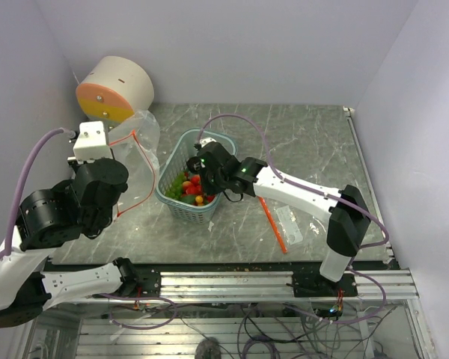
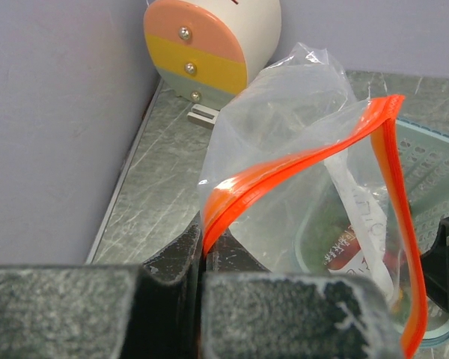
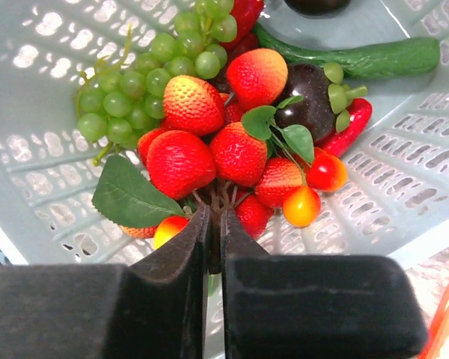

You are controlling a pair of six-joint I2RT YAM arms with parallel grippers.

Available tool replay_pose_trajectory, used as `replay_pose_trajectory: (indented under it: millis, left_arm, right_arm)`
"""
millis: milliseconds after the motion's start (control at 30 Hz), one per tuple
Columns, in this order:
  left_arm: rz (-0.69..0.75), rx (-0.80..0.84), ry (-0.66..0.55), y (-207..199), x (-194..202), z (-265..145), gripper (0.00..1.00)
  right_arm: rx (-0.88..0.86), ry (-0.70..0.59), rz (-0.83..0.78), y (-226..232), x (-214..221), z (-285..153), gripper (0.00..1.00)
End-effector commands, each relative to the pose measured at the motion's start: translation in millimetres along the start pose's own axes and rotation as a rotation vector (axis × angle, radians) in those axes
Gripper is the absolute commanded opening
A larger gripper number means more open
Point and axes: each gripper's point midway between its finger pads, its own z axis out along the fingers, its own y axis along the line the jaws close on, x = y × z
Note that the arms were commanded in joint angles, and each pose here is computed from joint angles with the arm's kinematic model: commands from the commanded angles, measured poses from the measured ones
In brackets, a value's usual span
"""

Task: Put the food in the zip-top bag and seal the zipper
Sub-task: Move the bin to the center of the board.

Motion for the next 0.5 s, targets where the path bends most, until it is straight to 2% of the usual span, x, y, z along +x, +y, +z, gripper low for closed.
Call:
replay_pose_trajectory:
  millis: [0, 300, 467]
  left_arm:
    - [-0.018, 0.002, 0.002, -2, 3, 1, 0.07]
    - [-0.035, 0.027, 0.011, -9, 10, 2, 0.07]
    - [-0.031, 0.053, 0.024, -20, 11, 4, 0.07]
  right_arm:
    - [0.079, 0.041, -0.021, -19, 13, -3, 0.00]
    - [0.427, 0.035, -0.013, -108, 16, -43, 0.00]
    - [0.465, 0.055, -0.009, -125, 25, -57, 0.00]
